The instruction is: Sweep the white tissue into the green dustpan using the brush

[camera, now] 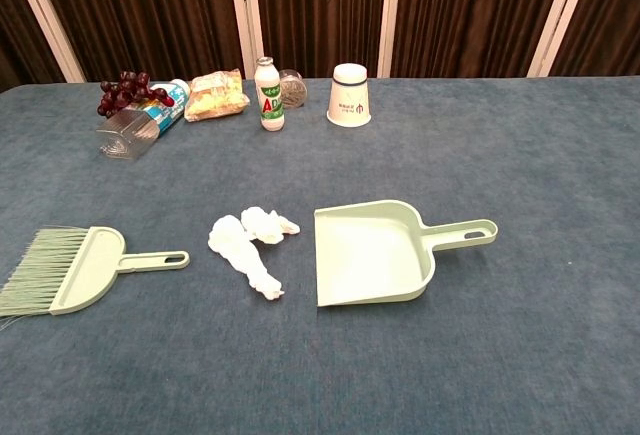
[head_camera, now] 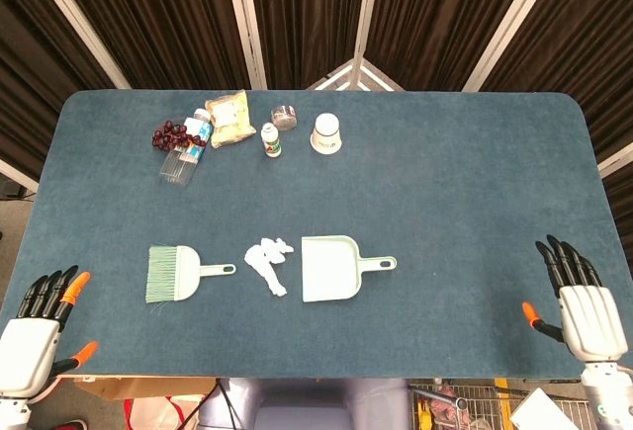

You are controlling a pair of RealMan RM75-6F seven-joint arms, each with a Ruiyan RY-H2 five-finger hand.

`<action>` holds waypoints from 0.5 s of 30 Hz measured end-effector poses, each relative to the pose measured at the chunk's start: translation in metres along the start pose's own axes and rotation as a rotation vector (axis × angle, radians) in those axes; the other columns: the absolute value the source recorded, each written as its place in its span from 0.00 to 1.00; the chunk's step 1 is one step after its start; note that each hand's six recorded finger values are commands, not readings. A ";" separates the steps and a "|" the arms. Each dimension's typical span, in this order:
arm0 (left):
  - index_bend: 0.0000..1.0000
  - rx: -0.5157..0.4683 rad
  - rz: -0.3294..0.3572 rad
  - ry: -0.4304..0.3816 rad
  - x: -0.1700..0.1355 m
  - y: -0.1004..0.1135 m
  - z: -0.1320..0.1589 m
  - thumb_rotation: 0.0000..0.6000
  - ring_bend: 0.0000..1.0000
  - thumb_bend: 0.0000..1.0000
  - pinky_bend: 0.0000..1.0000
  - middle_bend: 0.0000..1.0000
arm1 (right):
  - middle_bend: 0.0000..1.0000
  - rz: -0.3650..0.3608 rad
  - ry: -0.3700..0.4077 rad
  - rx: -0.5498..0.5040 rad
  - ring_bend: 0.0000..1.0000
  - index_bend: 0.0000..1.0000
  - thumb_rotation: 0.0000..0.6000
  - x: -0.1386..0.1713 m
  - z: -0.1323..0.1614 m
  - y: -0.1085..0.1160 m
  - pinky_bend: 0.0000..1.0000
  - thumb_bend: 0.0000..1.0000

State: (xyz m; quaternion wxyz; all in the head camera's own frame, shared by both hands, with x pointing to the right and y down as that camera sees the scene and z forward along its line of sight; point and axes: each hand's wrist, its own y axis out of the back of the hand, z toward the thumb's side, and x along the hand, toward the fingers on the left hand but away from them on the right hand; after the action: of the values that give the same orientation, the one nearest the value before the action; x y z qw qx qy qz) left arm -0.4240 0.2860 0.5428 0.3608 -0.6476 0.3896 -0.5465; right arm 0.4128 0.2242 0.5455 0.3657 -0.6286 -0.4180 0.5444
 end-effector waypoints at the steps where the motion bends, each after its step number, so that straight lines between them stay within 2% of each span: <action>1: 0.00 0.001 0.000 0.000 0.000 0.000 0.000 1.00 0.00 0.03 0.03 0.00 | 0.51 -0.003 0.008 0.000 0.50 0.00 1.00 -0.006 0.003 0.001 0.64 0.30; 4: 0.00 0.006 0.002 -0.003 0.000 0.000 0.001 1.00 0.00 0.03 0.03 0.00 | 0.67 0.006 0.031 -0.004 0.66 0.03 1.00 -0.023 0.014 0.000 0.76 0.30; 7: 0.00 0.012 0.002 -0.004 0.000 -0.001 0.002 1.00 0.00 0.03 0.03 0.00 | 0.75 0.027 0.061 0.011 0.73 0.13 1.00 -0.042 0.028 -0.005 0.82 0.30; 10: 0.00 0.019 0.006 -0.003 0.001 -0.001 0.003 1.00 0.00 0.03 0.03 0.00 | 0.79 0.049 0.089 0.028 0.76 0.21 1.00 -0.061 0.045 -0.012 0.83 0.30; 15: 0.00 0.021 0.011 0.003 0.002 -0.001 0.002 1.00 0.00 0.03 0.03 0.00 | 0.80 0.095 0.124 0.046 0.77 0.22 1.00 -0.084 0.073 -0.029 0.84 0.30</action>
State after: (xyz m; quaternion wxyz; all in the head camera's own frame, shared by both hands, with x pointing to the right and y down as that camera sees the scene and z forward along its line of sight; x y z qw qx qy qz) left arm -0.4214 0.2849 0.5445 0.3699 -0.6409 0.3878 -0.5496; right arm 0.3320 0.1583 0.5933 0.3791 -0.6715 -0.3516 0.5309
